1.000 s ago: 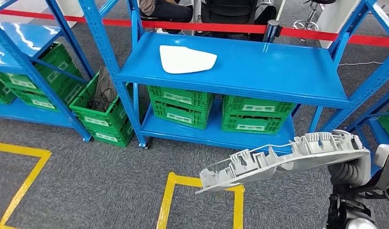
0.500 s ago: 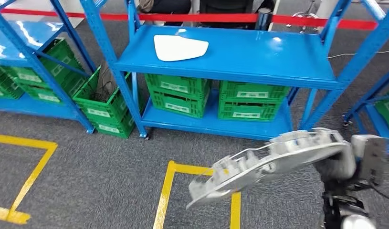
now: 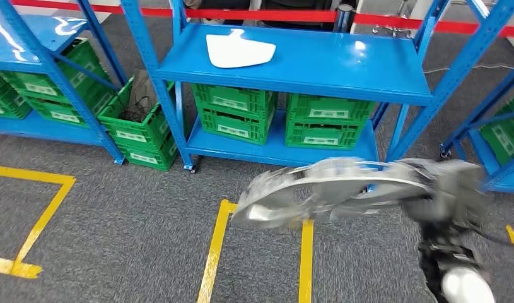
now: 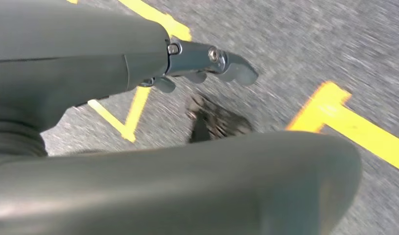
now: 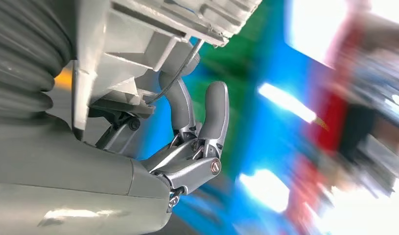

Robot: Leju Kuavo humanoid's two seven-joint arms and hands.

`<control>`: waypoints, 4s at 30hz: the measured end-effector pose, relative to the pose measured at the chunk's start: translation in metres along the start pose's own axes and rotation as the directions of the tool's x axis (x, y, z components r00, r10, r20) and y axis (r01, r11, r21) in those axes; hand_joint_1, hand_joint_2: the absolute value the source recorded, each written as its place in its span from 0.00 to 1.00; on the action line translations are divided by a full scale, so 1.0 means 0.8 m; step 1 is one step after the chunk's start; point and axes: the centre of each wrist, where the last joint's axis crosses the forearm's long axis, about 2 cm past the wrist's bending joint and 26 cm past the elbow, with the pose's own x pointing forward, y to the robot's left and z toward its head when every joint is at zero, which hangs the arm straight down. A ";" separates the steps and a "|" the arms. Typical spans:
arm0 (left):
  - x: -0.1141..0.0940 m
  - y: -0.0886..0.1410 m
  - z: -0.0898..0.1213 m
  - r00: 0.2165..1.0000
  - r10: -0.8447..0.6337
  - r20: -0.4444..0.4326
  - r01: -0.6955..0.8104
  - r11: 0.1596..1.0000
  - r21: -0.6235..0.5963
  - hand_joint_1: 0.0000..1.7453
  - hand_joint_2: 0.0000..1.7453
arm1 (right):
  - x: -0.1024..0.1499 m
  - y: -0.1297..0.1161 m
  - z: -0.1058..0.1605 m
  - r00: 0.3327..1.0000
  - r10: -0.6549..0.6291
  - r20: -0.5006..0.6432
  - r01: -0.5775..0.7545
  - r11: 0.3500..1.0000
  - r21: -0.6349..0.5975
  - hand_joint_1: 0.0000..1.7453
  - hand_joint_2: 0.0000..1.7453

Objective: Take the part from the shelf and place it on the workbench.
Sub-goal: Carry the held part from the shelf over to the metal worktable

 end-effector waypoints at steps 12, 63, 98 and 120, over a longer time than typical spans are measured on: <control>-0.008 -0.004 0.002 0.999 0.001 -0.040 -0.001 1.000 0.004 0.00 0.00 | -0.017 -0.124 0.050 0.861 -0.367 0.353 0.507 0.683 -0.526 1.00 1.00; -0.004 -0.013 0.001 0.998 0.063 -0.007 -0.063 0.998 0.005 0.00 0.00 | -0.020 -0.051 0.017 0.659 -0.671 0.340 0.746 0.639 -0.187 1.00 1.00; -0.006 -0.016 0.001 0.998 0.061 -0.007 -0.061 0.998 -0.014 0.00 0.00 | -0.036 -0.027 0.010 0.878 -0.466 0.111 0.479 0.851 -0.216 1.00 1.00; 0.001 0.003 0.000 0.992 0.121 0.026 -0.122 0.992 0.028 0.00 0.00 | -0.055 0.118 -0.061 0.849 -0.528 -0.039 0.528 0.840 0.126 1.00 1.00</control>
